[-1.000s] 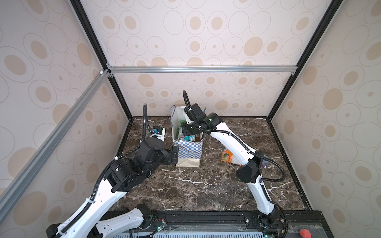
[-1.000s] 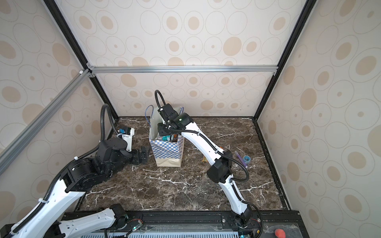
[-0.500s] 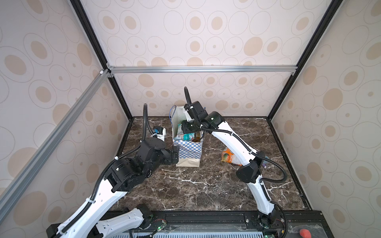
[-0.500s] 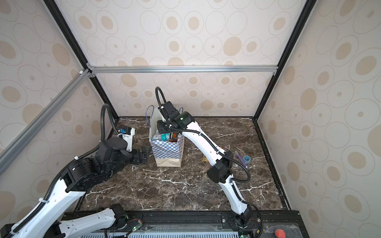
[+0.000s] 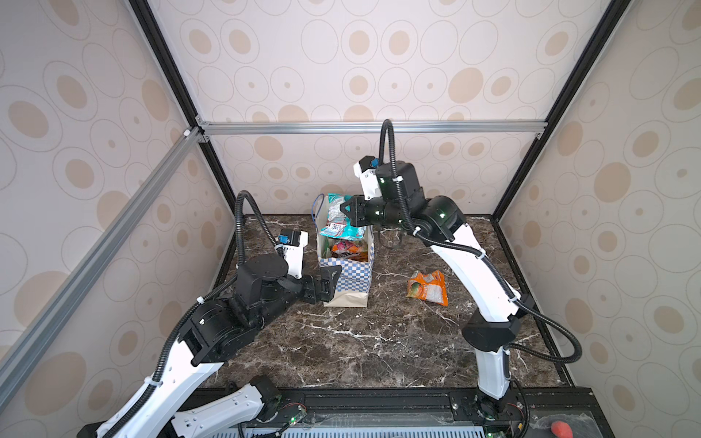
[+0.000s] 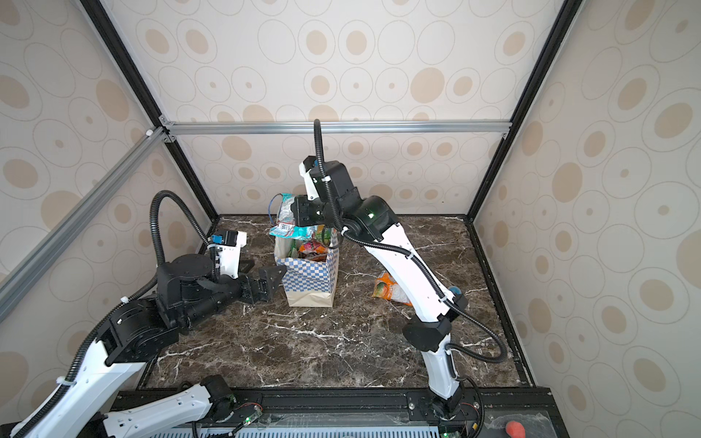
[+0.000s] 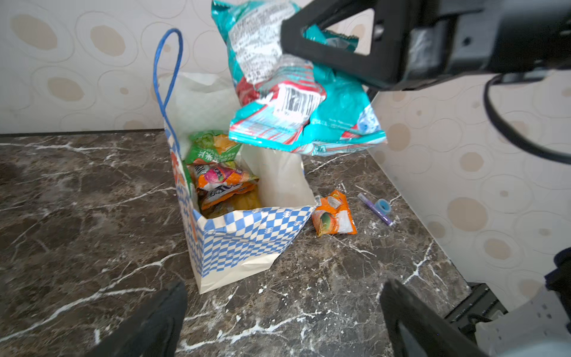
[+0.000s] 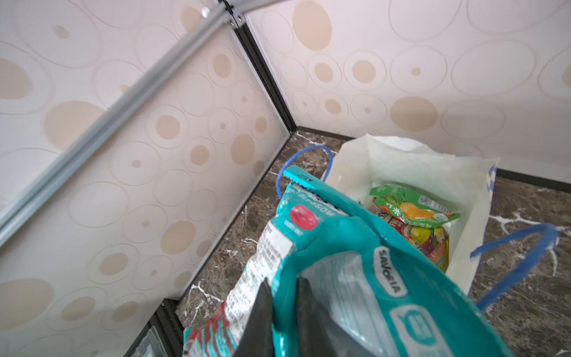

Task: Take the snacks out of the paper bag
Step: Pick up the snack from the paper bag, then place the snack at the center of the table.

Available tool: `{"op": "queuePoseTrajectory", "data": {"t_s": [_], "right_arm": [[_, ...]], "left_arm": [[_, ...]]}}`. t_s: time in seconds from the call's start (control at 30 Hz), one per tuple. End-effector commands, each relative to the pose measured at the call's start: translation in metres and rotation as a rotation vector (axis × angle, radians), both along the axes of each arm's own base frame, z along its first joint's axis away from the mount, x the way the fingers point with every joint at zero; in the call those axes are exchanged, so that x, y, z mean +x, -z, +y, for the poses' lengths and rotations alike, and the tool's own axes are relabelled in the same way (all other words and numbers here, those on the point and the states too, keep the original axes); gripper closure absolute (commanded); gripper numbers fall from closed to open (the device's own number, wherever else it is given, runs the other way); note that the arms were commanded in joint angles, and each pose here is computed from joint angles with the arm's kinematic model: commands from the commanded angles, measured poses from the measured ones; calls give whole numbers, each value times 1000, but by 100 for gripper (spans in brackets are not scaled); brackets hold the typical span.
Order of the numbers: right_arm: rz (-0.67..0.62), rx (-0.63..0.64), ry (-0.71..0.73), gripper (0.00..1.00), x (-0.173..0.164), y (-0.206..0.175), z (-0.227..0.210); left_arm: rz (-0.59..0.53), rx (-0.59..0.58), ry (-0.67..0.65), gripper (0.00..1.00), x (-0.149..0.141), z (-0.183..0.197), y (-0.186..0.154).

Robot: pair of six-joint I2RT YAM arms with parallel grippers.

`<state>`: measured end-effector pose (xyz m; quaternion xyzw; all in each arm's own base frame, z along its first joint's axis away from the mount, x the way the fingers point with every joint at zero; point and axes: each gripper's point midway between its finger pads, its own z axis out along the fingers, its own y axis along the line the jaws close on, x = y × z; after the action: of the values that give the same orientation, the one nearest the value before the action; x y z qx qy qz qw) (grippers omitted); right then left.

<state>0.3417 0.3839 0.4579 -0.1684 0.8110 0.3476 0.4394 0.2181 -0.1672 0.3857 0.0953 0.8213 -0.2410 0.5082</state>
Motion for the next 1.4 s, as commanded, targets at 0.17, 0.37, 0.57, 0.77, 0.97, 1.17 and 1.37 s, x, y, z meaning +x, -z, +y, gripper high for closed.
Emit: {"op": "queuePoseTrajectory", "data": {"t_s": [0.17, 0.37, 0.57, 0.77, 0.97, 1.17, 1.37], "right_arm": [[-163, 24, 69, 100, -30, -65, -55], [-177, -57, 173, 100, -46, -54, -105], [-102, -76, 313, 100, -52, -7, -164], [61, -68, 421, 100, -53, 71, -208], [191, -86, 366, 100, -48, 154, -193], [323, -110, 318, 100, -36, 229, -168], [443, -159, 285, 100, -31, 292, -152]], "left_arm": [[-102, -151, 351, 2, -25, -57, -36], [-101, -186, 480, 2, -29, -85, -35], [-90, -179, 493, 2, -18, -100, -29], [-58, -143, 475, 2, -4, -114, -15], [-20, -51, 426, 2, 9, -127, 8], [108, 72, 468, 2, 4, -145, 71], [223, 220, 392, 2, -3, -127, 133]]}}
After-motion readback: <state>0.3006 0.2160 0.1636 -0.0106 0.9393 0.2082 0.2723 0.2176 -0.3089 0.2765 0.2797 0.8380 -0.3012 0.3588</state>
